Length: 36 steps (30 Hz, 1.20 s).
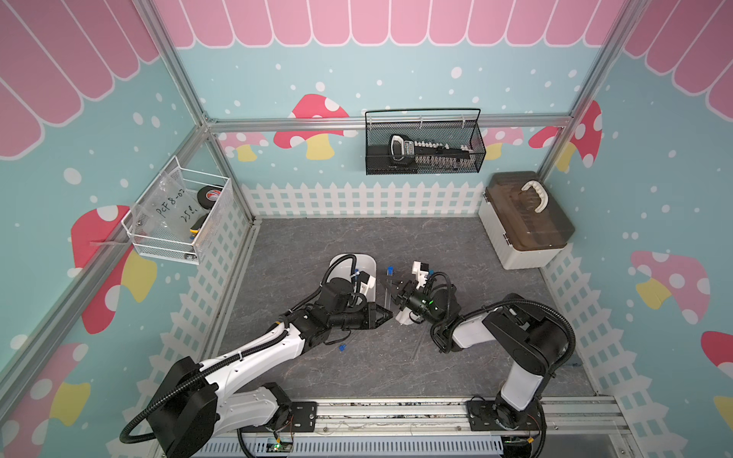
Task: Wipe the exteriors of test tubes
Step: Adjust the test tube, then pick up the cleaning item at the center of the board.
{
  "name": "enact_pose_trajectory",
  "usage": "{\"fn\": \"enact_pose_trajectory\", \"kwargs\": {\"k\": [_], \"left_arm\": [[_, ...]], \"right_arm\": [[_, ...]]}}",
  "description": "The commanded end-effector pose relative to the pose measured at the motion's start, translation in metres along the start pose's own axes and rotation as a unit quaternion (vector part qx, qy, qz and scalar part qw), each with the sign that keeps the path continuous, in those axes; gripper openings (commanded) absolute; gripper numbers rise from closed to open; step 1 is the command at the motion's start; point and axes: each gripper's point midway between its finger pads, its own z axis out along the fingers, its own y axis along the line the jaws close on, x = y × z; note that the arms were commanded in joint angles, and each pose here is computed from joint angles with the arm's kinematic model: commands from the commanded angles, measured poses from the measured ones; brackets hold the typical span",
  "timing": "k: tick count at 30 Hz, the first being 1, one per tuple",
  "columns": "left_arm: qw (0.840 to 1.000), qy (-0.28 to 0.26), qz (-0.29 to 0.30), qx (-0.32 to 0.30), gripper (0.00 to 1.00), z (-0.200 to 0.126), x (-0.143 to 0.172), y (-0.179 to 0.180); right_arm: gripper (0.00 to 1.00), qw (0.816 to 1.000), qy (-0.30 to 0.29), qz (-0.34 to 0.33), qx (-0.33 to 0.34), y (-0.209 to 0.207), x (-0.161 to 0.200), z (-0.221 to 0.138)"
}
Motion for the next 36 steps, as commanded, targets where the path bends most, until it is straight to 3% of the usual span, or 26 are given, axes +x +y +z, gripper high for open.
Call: {"fn": "enact_pose_trajectory", "kwargs": {"k": [1, 4, 9, 10, 11, 12, 16, 19, 21, 23, 26, 29, 36], "left_arm": [[1.000, -0.020, 0.010, -0.011, 0.09, -0.002, -0.004, 0.005], [0.999, -0.036, 0.007, -0.024, 0.07, -0.004, -0.007, 0.010], [0.996, -0.064, -0.003, -0.060, 0.07, -0.012, -0.013, 0.022], [0.996, -0.068, -0.004, -0.065, 0.07, -0.013, -0.014, 0.024], [0.995, -0.073, -0.004, -0.070, 0.07, -0.015, -0.014, 0.025], [0.994, -0.078, -0.003, -0.074, 0.07, -0.017, -0.015, 0.026], [0.993, -0.079, 0.002, -0.084, 0.08, -0.019, -0.016, 0.029], [0.993, -0.075, 0.002, -0.090, 0.08, -0.019, -0.015, 0.031], [0.993, -0.074, 0.003, -0.091, 0.08, -0.019, -0.014, 0.032], [0.993, -0.073, 0.005, -0.093, 0.08, -0.019, -0.014, 0.032], [0.993, -0.069, 0.008, -0.094, 0.08, -0.018, -0.013, 0.032], [0.993, -0.065, 0.008, -0.094, 0.08, -0.017, -0.012, 0.033], [0.993, -0.070, 0.011, -0.096, 0.09, -0.022, -0.011, 0.032]], "right_arm": [[0.20, 1.000, 0.022, 0.000, -0.021, 0.019, 0.007, 0.003], [0.26, 0.999, 0.031, -0.004, -0.010, 0.016, 0.010, 0.004], [0.53, 0.999, 0.031, -0.005, 0.012, 0.006, 0.010, 0.001], [0.65, 0.999, 0.028, -0.005, 0.017, 0.004, 0.010, -0.002], [0.97, 0.999, 0.024, -0.006, 0.027, -0.001, 0.008, -0.006], [0.99, 0.999, 0.019, -0.006, 0.037, -0.005, 0.006, -0.010], [0.99, 0.994, 0.016, -0.023, 0.105, -0.023, 0.001, -0.029], [0.99, 0.976, 0.021, -0.064, 0.208, -0.038, -0.002, -0.051], [0.99, 0.941, 0.034, -0.132, 0.311, -0.042, -0.008, -0.075], [0.99, 0.886, 0.041, -0.206, 0.414, -0.040, -0.021, -0.111], [0.92, 0.845, 0.045, -0.252, 0.470, -0.040, -0.033, -0.143], [0.83, 0.830, 0.069, -0.240, 0.500, -0.059, -0.032, -0.154], [0.67, 0.814, 0.128, -0.244, 0.511, -0.090, -0.029, -0.127]]}}
